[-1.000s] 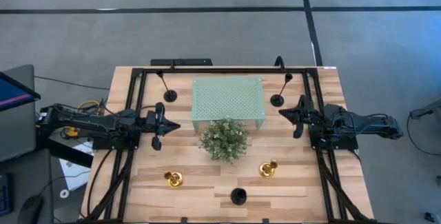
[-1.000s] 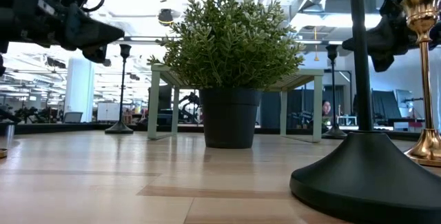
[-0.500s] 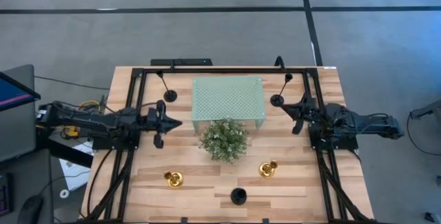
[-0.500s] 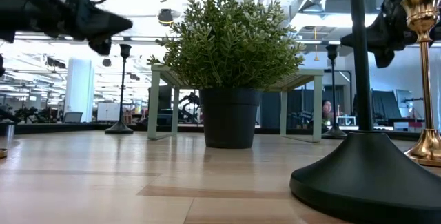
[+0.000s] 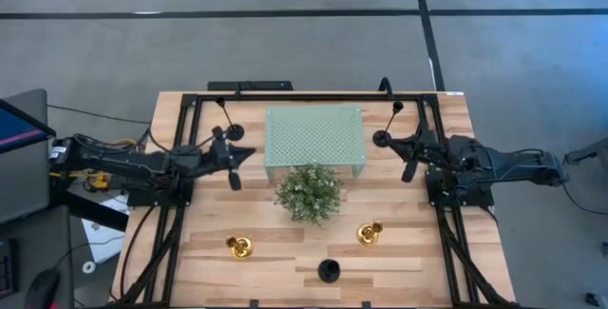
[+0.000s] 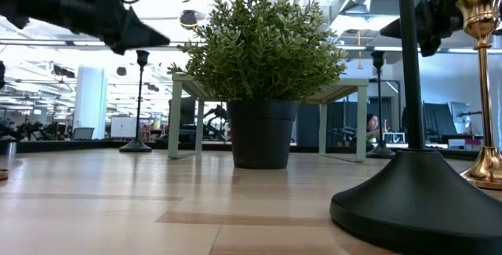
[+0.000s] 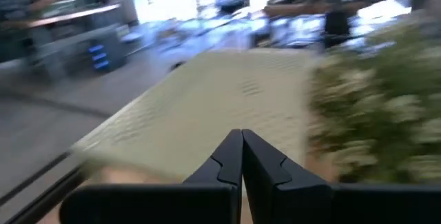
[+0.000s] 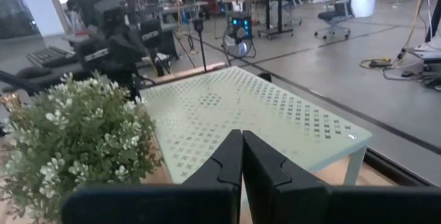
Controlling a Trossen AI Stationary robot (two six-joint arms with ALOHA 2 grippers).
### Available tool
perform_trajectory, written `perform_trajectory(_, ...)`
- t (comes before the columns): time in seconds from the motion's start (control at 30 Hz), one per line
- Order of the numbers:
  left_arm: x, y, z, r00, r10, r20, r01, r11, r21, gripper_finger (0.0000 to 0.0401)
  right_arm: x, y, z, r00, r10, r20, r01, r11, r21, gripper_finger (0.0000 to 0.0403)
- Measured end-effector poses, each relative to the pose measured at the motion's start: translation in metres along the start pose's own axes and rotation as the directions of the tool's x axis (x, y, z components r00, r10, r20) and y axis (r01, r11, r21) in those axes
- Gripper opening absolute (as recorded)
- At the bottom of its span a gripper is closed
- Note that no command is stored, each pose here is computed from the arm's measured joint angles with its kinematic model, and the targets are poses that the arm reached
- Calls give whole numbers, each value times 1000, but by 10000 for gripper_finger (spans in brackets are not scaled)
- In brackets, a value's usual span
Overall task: Pick & Place candle stick holders
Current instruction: Put the top left black candle holder on the shelf
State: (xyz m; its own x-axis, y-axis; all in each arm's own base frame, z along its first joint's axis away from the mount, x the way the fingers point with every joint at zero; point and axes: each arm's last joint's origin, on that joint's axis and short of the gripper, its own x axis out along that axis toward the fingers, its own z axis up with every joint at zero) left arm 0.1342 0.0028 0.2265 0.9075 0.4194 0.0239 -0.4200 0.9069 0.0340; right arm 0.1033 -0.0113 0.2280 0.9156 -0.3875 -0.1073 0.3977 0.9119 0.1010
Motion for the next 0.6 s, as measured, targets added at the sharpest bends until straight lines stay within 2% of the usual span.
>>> perform_trajectory(0.07,-1,1,-1,999,50,-17,-50,999,-22,4,1,0,-1,1000,-2,-11,2,1000,-5,0)
perform_trajectory(0.2,-5,-3,-1,998,56,-15,-57,998,-21,4,2,1,-1,1000,-3,-17,3,1000,-7,0)
perform_trajectory(0.33,-16,-6,3,994,108,-17,-108,994,8,4,2,0,-2,1000,-3,-20,3,1000,-9,0)
perform_trajectory(0.6,-46,-4,51,995,26,99,-28,999,20,4,2,0,-2,999,-31,-15,30,998,-51,0)
